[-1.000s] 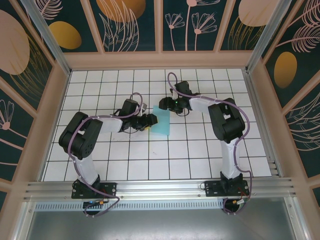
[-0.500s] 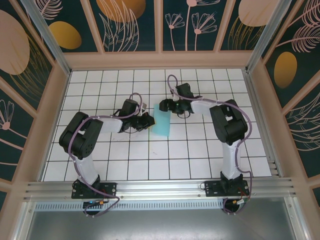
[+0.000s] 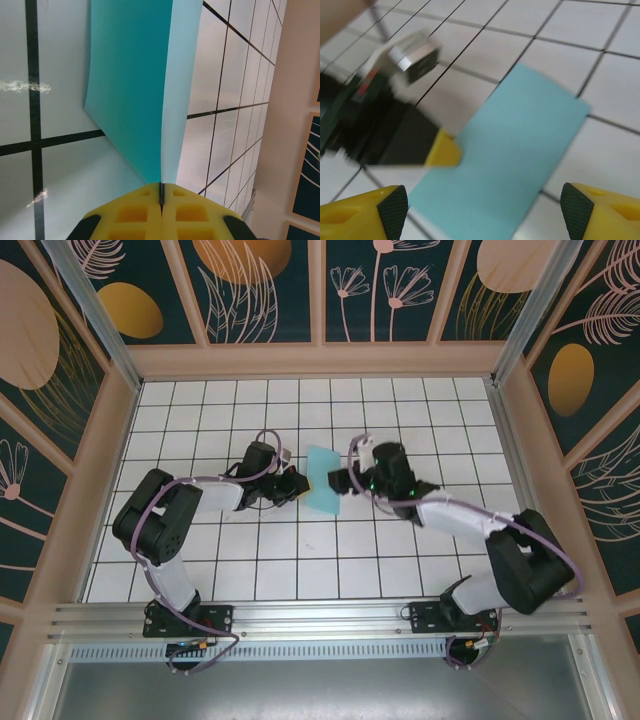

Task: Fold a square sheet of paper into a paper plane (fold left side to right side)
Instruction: Third fold the triangle at the center of the table.

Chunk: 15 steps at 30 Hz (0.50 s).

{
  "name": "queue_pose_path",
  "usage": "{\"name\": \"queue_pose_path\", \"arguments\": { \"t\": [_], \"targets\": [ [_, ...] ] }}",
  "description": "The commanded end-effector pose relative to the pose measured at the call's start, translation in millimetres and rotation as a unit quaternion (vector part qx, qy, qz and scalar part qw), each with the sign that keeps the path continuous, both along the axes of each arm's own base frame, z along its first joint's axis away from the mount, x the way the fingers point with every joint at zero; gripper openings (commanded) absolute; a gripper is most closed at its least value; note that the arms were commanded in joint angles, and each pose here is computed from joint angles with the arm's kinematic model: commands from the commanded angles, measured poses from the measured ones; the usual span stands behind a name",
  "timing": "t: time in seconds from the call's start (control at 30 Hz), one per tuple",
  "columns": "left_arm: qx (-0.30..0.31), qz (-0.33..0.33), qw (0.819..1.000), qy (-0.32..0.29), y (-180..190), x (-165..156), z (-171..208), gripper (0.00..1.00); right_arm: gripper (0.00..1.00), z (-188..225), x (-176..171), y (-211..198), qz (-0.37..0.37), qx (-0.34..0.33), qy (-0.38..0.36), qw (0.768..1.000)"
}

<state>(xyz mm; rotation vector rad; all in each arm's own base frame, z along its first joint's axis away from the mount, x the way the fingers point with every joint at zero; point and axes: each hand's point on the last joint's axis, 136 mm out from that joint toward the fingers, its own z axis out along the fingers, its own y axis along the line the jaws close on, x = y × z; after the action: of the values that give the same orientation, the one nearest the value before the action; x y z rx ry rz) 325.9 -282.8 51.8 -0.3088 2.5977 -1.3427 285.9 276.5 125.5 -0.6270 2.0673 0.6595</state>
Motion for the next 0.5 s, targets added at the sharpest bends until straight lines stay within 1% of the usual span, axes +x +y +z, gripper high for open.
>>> {"name": "queue_pose_path", "arguments": {
  "t": [0.0, 0.13, 0.23, 0.33, 0.47],
  "targets": [
    [-0.015, 0.002, 1.000, -0.010, -4.5, -0.5, 11.0, 0.04, 0.83, -5.3, -20.1, 8.6, 0.010, -0.044, -0.090, 0.995],
    [-0.012, 0.001, 1.000, -0.007, -3.5, -1.7, 9.7, 0.04, 0.83, -16.8, -43.4, 29.4, 0.032, -0.097, -0.124, 0.987],
    [-0.012, 0.000, 1.000, -0.006, -4.3, -2.4, 9.4, 0.04, 0.83, -28.7, -50.9, 40.7, 0.045, -0.150, -0.146, 0.977],
    [-0.013, 0.000, 1.000, -0.007, -4.6, -2.2, 10.5, 0.04, 0.83, -38.3, -50.0, 48.7, 0.052, -0.192, -0.165, 0.966],
    [-0.012, -0.002, 1.000, -0.006, -5.3, -2.6, 11.0, 0.04, 0.83, -41.5, -40.6, 58.9, 0.055, -0.220, -0.186, 0.956]
  ]
}}
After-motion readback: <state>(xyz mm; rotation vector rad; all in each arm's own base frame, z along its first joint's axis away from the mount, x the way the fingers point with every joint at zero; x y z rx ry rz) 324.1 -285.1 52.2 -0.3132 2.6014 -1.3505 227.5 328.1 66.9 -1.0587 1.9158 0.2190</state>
